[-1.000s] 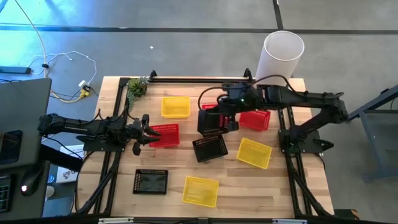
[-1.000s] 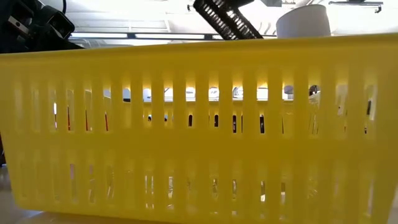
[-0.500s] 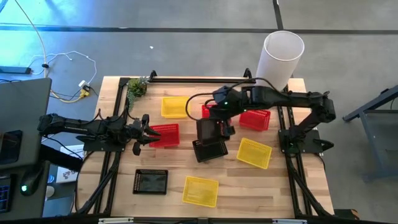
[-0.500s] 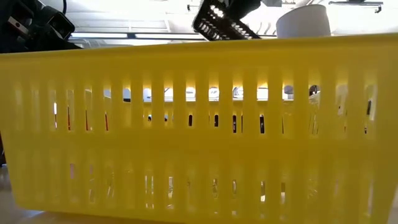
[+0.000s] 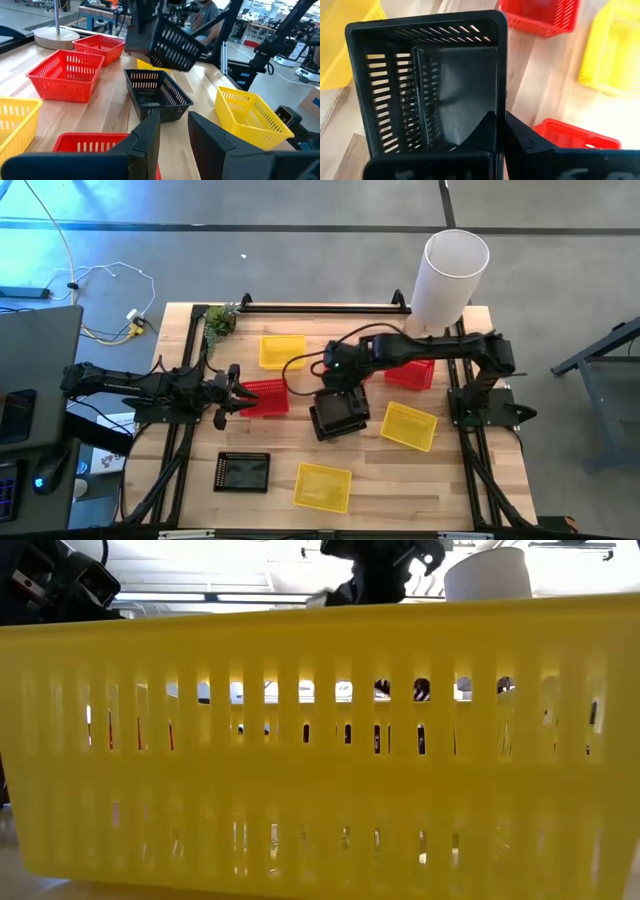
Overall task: Stack baskets by color
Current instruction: Stack the bottom right black bin on the top black bin, then stack the left red bin on the middle red bin
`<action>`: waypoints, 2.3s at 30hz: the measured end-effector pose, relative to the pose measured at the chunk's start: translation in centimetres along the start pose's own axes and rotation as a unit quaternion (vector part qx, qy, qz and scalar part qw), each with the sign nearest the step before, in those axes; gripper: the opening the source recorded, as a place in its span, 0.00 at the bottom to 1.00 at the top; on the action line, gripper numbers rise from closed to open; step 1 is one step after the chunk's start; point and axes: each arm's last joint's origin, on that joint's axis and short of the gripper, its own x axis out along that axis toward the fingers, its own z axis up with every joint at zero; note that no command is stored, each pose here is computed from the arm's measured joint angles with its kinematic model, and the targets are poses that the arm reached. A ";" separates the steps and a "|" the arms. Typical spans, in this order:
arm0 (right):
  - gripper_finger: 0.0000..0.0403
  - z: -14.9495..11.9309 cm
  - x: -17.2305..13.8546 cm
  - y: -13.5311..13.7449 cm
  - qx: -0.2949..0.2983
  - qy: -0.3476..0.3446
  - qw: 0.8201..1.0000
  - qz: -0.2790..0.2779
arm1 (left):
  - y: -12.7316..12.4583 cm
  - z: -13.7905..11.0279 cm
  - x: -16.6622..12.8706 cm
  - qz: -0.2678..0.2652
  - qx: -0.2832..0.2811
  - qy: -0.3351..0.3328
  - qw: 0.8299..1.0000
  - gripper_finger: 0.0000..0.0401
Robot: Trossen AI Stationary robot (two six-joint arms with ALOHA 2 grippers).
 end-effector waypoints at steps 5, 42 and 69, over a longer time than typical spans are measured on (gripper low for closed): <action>0.00 0.0 1.7 0.0 0.004 0.012 1.000 0.026 | 0.0 0.0 0.0 0.001 0.000 0.002 1.000 0.22; 0.08 -1.5 8.3 -1.2 0.033 0.097 0.994 0.048 | 0.1 -0.3 0.0 0.004 -0.001 0.016 1.000 0.22; 0.30 -0.9 -0.1 -0.6 0.101 0.052 0.992 -0.057 | 0.3 -0.3 0.0 0.043 0.000 0.009 0.999 0.42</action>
